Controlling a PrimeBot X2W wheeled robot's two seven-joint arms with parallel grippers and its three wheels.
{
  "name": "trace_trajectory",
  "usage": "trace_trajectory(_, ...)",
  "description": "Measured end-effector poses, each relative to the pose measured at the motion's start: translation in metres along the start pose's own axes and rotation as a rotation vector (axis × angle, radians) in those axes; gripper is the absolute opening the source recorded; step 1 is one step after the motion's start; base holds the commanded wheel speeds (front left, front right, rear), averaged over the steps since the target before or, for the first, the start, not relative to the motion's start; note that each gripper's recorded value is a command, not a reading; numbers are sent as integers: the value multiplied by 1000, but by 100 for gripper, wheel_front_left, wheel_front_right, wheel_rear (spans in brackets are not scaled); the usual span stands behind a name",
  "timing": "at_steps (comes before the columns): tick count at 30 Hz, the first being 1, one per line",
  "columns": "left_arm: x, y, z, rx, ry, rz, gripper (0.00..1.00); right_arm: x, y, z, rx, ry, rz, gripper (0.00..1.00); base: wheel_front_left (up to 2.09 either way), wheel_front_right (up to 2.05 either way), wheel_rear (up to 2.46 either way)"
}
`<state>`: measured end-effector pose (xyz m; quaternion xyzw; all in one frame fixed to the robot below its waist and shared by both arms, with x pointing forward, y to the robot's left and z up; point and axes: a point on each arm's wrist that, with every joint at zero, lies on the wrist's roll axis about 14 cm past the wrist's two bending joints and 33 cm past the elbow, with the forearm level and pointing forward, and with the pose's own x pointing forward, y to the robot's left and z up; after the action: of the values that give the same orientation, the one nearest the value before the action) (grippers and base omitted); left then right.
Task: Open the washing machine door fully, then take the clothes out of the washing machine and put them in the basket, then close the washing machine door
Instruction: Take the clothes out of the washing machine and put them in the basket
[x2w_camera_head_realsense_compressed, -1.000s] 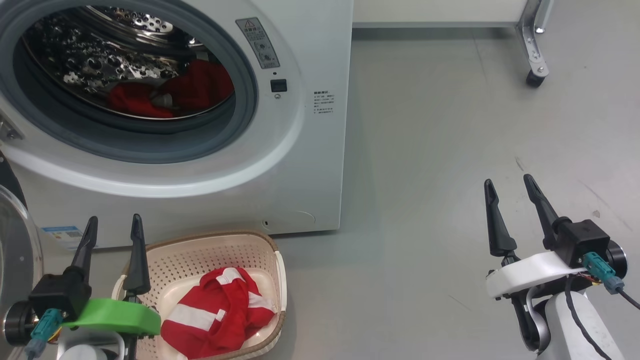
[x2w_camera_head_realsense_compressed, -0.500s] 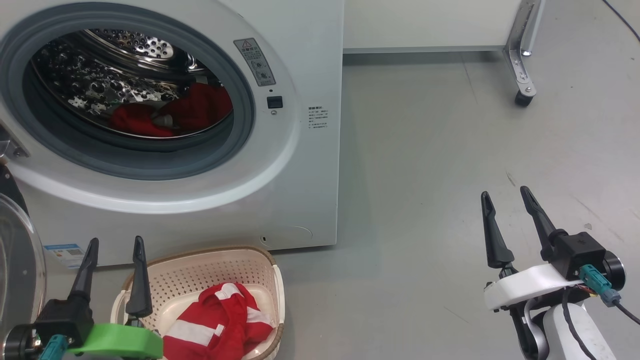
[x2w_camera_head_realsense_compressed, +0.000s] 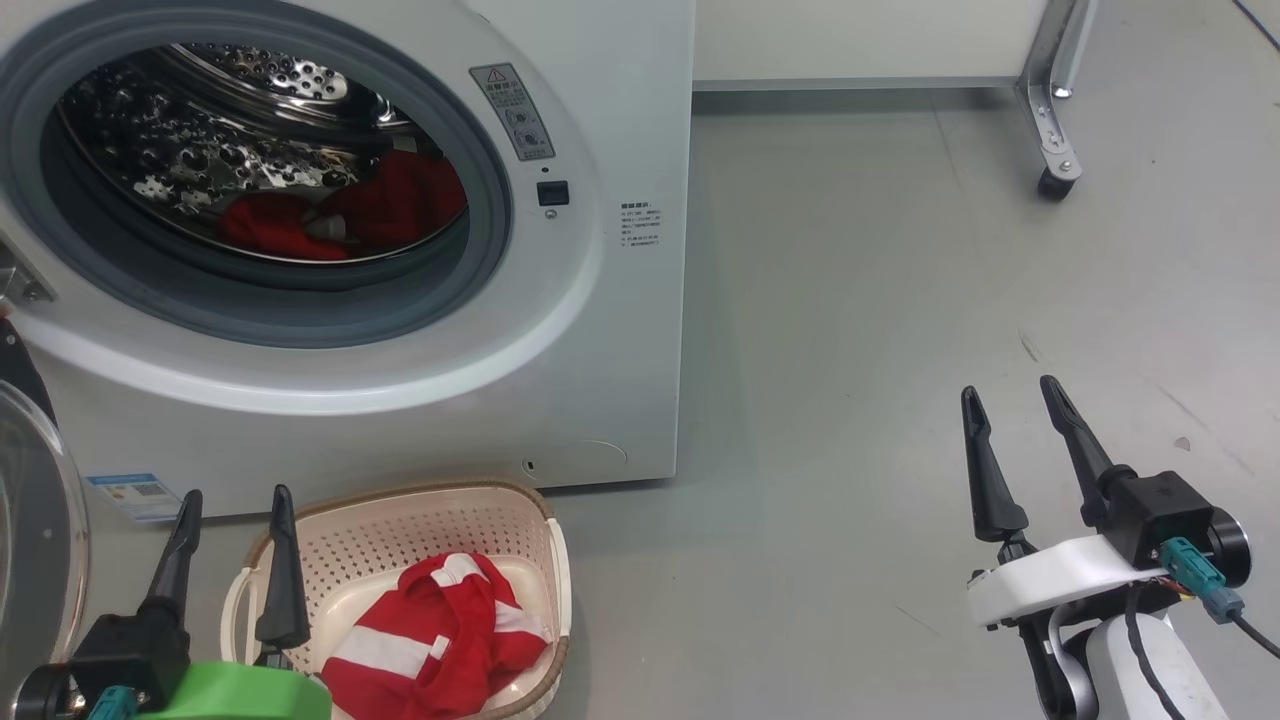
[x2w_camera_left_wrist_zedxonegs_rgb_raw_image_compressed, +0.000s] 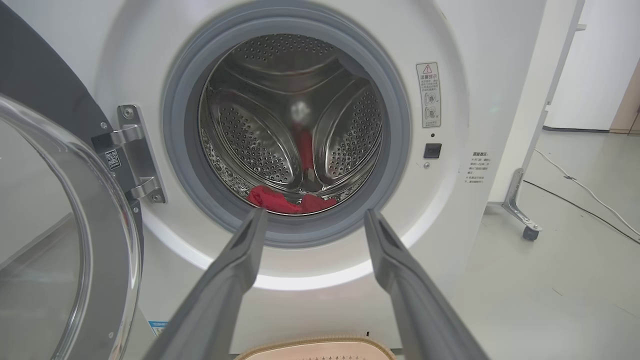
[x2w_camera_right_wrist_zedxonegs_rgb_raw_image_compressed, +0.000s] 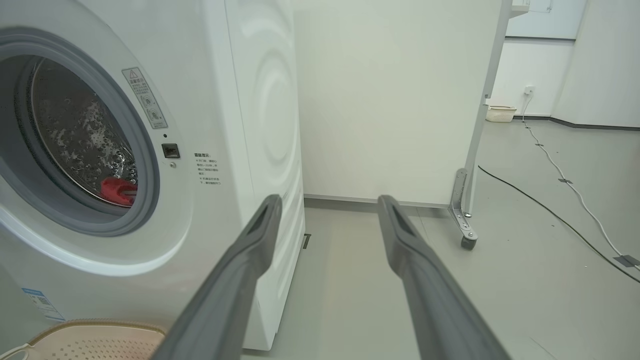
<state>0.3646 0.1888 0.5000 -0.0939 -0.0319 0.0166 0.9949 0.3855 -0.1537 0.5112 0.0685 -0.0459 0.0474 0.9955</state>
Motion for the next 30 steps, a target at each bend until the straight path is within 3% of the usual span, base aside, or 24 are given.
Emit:
trace_trajectory(15,14,-13,-61,-65,185,-28,100,6,0,-49,19,134,-1,100,0,0,0)
trace_trajectory(23,85,-30,-53,-65,154,-87,100,18,3,-78,34,203,15,100,0,0,0)
trace_trajectory(30,141,-24,-59,-18,192,-104,100,32,1,-97,46,236,14,100,0,0,0)
